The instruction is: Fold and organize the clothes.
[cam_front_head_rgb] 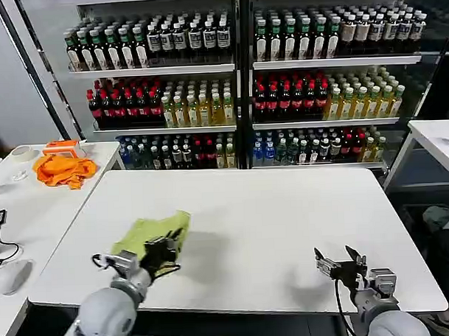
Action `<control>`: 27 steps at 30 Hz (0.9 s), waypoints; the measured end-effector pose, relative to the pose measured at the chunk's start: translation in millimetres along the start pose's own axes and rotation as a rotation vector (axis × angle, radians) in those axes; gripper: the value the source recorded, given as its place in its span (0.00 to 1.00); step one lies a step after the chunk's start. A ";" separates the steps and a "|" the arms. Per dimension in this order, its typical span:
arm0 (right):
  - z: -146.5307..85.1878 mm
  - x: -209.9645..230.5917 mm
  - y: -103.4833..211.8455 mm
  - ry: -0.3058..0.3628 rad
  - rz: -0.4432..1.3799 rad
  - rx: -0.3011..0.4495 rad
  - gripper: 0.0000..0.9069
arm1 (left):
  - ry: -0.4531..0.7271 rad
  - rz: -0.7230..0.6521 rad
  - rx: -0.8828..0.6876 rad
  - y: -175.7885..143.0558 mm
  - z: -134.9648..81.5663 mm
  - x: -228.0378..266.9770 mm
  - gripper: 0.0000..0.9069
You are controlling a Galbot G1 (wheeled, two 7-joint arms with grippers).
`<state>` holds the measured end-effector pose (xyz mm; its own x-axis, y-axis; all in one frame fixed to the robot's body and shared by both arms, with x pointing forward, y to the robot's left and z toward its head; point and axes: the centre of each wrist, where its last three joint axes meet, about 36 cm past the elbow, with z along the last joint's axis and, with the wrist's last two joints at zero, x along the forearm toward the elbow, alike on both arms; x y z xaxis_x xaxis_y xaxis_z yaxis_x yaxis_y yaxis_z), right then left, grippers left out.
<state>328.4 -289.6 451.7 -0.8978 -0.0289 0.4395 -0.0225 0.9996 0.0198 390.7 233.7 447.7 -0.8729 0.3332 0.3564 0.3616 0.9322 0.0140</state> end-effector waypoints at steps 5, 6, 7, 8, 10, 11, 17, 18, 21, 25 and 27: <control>-1.6 1.3 -2.3 -0.004 0.006 0.005 1.00 | 0.021 0.022 -0.007 -30.4 4.1 -14.6 0.06; -1.9 1.2 -2.4 -0.005 0.006 0.006 1.00 | 0.024 0.026 -0.005 -36.1 4.7 -18.1 0.14; -2.5 0.9 -2.3 -0.007 0.004 0.006 1.00 | 0.027 0.031 -0.002 -42.1 5.3 -21.8 0.71; -3.0 0.7 -2.0 -0.009 0.002 0.007 1.00 | 0.030 0.041 0.003 -48.8 5.9 -25.9 1.00; -4.4 0.8 0.1 -0.015 -0.006 0.007 1.00 | 0.029 0.057 0.016 -59.7 5.9 -32.1 1.00; -5.1 0.7 0.8 -0.018 -0.009 0.009 1.00 | 0.025 0.069 0.027 -65.7 5.2 -34.5 1.00; -6.4 -2.2 4.9 -0.026 -0.030 0.011 1.00 | -0.010 0.130 0.086 -86.9 3.9 -35.7 1.00; -6.4 -2.8 5.6 -0.027 -0.034 0.010 1.00 | -0.017 0.143 0.101 -89.4 3.6 -33.6 1.00; -6.9 -4.6 9.1 -0.032 -0.050 0.003 1.00 | -0.038 0.182 0.161 -96.9 0.4 -23.8 1.00; -8.3 -8.8 17.8 -0.039 -0.080 -0.026 1.00 | -0.070 0.209 0.241 -101.2 -3.5 -6.6 1.00; -8.8 -12.1 25.4 -0.042 -0.105 -0.049 1.00 | -0.085 0.204 0.277 -99.4 -4.0 2.1 1.00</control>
<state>342.6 -263.9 454.8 -0.9094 -0.1323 0.3943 -0.0970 0.9894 0.1082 354.2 141.2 450.8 -0.8199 0.5166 0.2467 0.4393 0.8441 -0.3073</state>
